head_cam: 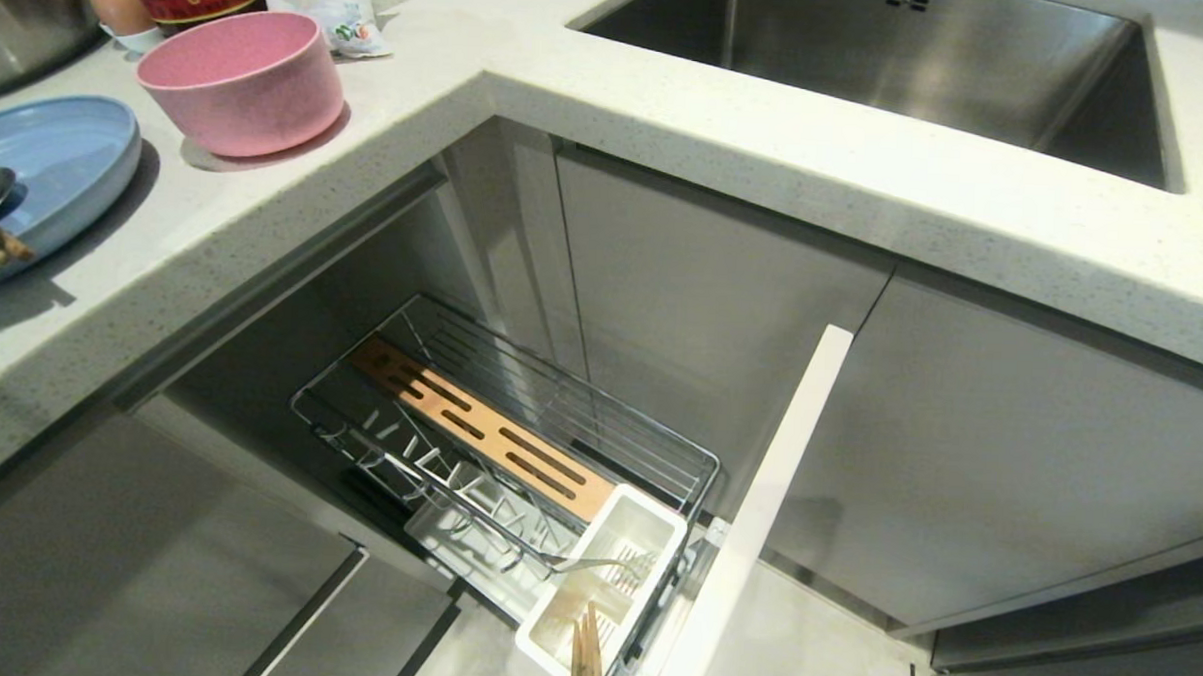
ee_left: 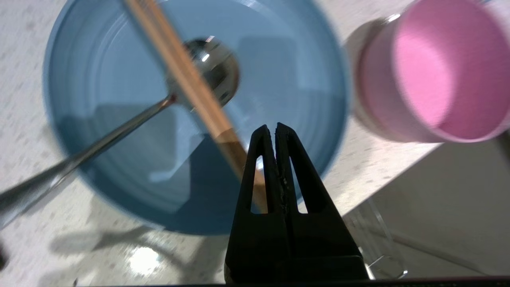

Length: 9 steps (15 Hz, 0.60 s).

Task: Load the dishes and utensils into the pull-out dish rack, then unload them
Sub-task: Pick up the chopsticks and place it in the cupboard

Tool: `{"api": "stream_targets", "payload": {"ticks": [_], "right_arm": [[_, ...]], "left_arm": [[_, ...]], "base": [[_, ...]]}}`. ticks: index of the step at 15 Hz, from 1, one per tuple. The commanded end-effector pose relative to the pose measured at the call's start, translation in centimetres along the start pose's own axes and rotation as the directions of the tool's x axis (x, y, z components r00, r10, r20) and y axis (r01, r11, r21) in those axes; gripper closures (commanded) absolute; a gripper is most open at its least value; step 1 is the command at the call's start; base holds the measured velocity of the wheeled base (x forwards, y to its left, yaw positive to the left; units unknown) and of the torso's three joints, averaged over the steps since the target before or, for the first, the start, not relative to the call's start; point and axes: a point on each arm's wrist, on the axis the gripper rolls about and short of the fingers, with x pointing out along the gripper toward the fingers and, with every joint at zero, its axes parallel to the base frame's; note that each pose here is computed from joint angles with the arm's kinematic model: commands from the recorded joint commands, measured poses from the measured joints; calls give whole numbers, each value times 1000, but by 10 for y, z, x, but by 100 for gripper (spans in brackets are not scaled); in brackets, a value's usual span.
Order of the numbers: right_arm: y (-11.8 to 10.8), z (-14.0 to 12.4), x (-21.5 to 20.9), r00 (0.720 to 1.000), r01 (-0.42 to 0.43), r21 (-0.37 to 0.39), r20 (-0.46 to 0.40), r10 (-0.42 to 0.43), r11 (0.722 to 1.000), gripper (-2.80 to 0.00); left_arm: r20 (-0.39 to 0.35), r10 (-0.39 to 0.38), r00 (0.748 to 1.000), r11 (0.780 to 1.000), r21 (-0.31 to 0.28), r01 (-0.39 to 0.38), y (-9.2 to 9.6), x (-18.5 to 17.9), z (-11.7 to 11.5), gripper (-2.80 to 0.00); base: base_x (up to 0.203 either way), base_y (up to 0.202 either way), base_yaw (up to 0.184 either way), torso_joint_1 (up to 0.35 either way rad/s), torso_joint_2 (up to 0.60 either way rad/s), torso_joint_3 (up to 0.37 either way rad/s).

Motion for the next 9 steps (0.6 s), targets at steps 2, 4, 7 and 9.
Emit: {"api": "stream_targets", "payload": {"ticks": [2,4,7,9], "right_arm": [[0,0,0,1000,0,1,4,0,1000,0],[0,0,0,1000,-1,1,4,1,1000,0],[0,0,0,1000,-1,1,3,1,1000,0],[0,0,0,1000,-1,1,4,1,1000,0]], "left_arm": [[-52,47,998,999,8,-46,-4,16,-2,0],[-66,56,996,998,13,-55,-6,23,-3,-280],[-72,62,995,998,10,-61,-7,26,-4,-280],[-74,71,995,997,11,-71,-7,26,-4,-280]], "base": [[0,0,0,0,0,0],[0,0,0,0,0,0],[0,0,0,0,0,0],[0,0,0,0,0,0]]}}
